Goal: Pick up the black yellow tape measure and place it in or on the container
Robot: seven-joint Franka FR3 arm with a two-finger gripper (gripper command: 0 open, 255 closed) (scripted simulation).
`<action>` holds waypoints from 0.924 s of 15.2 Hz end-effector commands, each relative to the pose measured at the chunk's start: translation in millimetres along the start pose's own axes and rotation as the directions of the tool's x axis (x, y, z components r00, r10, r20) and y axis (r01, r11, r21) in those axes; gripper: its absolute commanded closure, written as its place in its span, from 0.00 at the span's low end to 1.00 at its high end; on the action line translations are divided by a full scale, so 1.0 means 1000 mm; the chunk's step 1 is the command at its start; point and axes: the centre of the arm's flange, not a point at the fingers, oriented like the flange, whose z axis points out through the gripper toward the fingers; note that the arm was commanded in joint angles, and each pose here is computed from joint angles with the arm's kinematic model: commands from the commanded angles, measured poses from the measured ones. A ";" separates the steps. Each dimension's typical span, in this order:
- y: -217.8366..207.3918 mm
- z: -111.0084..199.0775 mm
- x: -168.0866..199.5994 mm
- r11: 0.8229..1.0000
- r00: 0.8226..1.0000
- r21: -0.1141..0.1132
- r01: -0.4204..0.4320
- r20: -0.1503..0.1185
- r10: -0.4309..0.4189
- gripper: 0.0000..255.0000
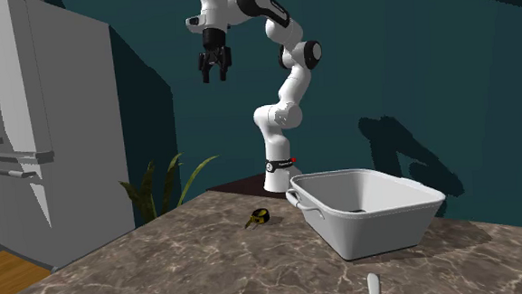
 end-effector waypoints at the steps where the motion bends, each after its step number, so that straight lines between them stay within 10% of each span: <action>1: 0.000 0.000 0.000 1.000 1.000 0.000 0.000 0.000 0.000 0.00; 14: -0.105 0.137 0.009 1.000 1.000 -0.018 0.015 -0.008 -0.015 0.00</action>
